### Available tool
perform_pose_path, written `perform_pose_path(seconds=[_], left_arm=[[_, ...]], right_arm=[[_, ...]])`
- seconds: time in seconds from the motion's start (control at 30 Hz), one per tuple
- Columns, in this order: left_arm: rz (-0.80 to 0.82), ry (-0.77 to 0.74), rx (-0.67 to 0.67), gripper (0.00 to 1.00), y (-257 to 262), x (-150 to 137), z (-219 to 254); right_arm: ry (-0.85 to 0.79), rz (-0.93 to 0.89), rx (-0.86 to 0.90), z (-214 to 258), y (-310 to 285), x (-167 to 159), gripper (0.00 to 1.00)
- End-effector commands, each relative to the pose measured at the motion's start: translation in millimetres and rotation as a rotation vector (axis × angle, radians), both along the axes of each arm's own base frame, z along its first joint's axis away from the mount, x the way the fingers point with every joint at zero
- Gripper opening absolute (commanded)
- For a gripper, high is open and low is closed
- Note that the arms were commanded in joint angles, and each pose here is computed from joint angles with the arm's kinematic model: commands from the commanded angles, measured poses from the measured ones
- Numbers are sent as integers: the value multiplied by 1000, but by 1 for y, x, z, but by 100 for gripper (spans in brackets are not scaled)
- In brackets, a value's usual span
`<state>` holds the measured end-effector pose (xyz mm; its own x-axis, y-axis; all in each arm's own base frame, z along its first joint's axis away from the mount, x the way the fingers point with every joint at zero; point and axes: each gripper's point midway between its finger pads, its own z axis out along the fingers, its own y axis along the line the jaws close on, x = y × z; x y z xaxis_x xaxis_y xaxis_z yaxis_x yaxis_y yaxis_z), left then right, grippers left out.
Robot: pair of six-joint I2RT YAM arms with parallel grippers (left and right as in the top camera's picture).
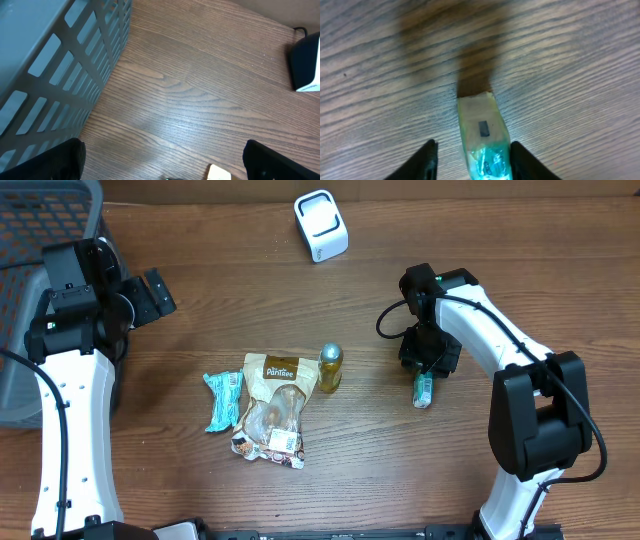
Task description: Scan the item barcode
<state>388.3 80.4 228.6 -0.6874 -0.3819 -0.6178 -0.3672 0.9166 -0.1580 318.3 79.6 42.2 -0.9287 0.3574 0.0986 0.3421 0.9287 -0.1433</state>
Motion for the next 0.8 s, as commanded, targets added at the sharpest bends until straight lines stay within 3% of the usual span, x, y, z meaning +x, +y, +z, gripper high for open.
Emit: perform_pose_path(seconds=[0.0,0.17,0.47,0.77], left_arm=[[-17,-25,17,100,0,3,11],[-17,-25,17,100,0,3,11],[-17,-25,17,100,0,3,11],[-17,-25,17,99,0,3,11]], right_arm=[[-64,0,22,17,4,11,45],[-64,-1,23,17,4,11,47],[-77,-5,64,16,11,15,67],[-76,-6,75,16,13,15,70]])
